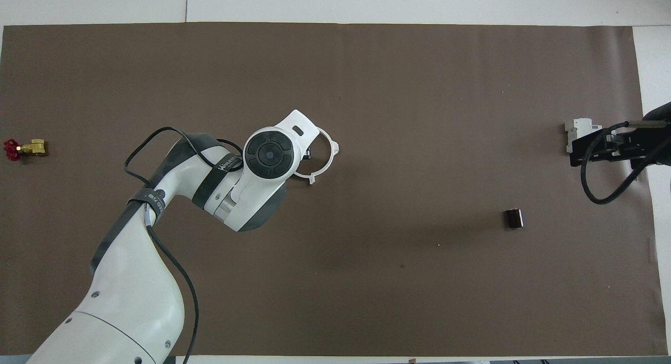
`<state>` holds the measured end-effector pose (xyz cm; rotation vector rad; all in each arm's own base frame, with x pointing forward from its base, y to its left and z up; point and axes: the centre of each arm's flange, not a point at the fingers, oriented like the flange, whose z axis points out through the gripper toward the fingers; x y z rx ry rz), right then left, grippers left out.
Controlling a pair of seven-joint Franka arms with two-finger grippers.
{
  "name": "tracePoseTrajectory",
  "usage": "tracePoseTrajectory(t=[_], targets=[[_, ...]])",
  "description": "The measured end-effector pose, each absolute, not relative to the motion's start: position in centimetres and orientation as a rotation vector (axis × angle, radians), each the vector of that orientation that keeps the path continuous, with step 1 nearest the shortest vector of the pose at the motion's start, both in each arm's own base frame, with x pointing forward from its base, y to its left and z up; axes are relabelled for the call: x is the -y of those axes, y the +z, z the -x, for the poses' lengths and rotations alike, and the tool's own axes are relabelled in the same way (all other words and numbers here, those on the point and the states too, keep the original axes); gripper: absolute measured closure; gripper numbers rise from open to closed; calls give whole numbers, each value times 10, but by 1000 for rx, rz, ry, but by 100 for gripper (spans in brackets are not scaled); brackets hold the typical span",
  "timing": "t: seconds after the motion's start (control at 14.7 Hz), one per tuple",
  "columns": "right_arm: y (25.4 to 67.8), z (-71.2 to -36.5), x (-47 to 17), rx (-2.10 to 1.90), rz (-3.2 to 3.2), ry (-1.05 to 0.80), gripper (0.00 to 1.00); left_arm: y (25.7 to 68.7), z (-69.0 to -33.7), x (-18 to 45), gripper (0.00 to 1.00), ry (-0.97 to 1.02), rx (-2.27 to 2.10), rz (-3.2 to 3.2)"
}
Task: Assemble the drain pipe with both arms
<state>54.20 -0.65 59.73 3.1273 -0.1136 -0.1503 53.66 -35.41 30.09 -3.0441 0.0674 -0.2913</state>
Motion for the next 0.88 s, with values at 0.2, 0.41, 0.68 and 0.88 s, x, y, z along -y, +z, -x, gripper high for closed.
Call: tracePoseTrajectory(t=[0.2,0.41,0.68,0.88], targets=[[597,-542,6,111,-3127,-149,0,301,-533,357,79,-274,-72,3037],[597,-542,4,107,-3127,-149,0,301,-533,357,79,-274,-71,3036],[598,-543,4,107,-3128,-135,0,301,-533,357,79,-281,-70,3039],[599,-543,4,107,-3129,-130,0,301,-533,357,79,-284,-71,3041]])
